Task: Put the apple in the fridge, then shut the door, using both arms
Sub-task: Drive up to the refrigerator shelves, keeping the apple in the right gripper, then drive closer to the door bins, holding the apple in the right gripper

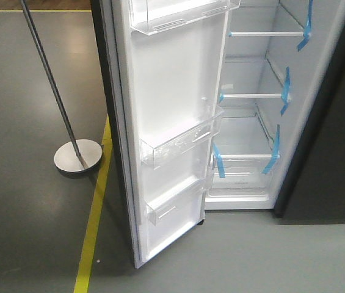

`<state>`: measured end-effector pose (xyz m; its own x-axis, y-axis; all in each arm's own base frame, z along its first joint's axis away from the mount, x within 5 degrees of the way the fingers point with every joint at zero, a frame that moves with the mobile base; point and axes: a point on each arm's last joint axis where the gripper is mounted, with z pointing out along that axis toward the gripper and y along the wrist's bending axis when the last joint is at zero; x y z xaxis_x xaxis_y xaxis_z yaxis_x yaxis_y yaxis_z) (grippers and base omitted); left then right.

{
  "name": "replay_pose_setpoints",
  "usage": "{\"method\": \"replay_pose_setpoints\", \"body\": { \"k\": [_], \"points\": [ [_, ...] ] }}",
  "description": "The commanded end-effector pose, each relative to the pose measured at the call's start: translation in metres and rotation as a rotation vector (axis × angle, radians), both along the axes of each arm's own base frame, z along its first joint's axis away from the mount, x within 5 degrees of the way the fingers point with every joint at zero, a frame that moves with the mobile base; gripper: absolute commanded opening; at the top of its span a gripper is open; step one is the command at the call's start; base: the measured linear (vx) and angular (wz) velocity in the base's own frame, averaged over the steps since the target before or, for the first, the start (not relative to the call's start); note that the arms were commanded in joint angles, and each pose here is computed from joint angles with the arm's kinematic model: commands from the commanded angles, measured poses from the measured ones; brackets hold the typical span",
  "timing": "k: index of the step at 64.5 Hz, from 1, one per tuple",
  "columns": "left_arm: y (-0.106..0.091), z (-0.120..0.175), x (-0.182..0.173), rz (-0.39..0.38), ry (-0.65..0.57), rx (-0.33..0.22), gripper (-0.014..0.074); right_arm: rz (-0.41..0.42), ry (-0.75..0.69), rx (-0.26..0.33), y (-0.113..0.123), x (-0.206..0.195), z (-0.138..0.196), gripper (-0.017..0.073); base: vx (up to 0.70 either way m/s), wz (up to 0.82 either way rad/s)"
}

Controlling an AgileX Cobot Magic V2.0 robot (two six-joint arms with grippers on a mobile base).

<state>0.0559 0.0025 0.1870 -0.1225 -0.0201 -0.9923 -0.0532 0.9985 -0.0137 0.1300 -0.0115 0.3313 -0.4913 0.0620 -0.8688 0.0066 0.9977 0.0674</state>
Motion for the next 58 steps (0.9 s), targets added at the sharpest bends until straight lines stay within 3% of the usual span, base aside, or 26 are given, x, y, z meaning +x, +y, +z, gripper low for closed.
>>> {"method": "replay_pose_setpoints", "body": {
  "k": [1, 58],
  "points": [
    [-0.0001, 0.0011, 0.0002, -0.002, -0.067, -0.01, -0.0006, -0.031, -0.099, 0.0, -0.0022, 0.0018, 0.0155, 0.0225, 0.07, -0.01],
    [-0.0001, 0.0011, 0.0002, -0.002, -0.067, -0.01, -0.0006, -0.031, -0.099, 0.0, -0.0022, 0.0018, 0.0155, 0.0225, 0.07, 0.0]
  ]
}}
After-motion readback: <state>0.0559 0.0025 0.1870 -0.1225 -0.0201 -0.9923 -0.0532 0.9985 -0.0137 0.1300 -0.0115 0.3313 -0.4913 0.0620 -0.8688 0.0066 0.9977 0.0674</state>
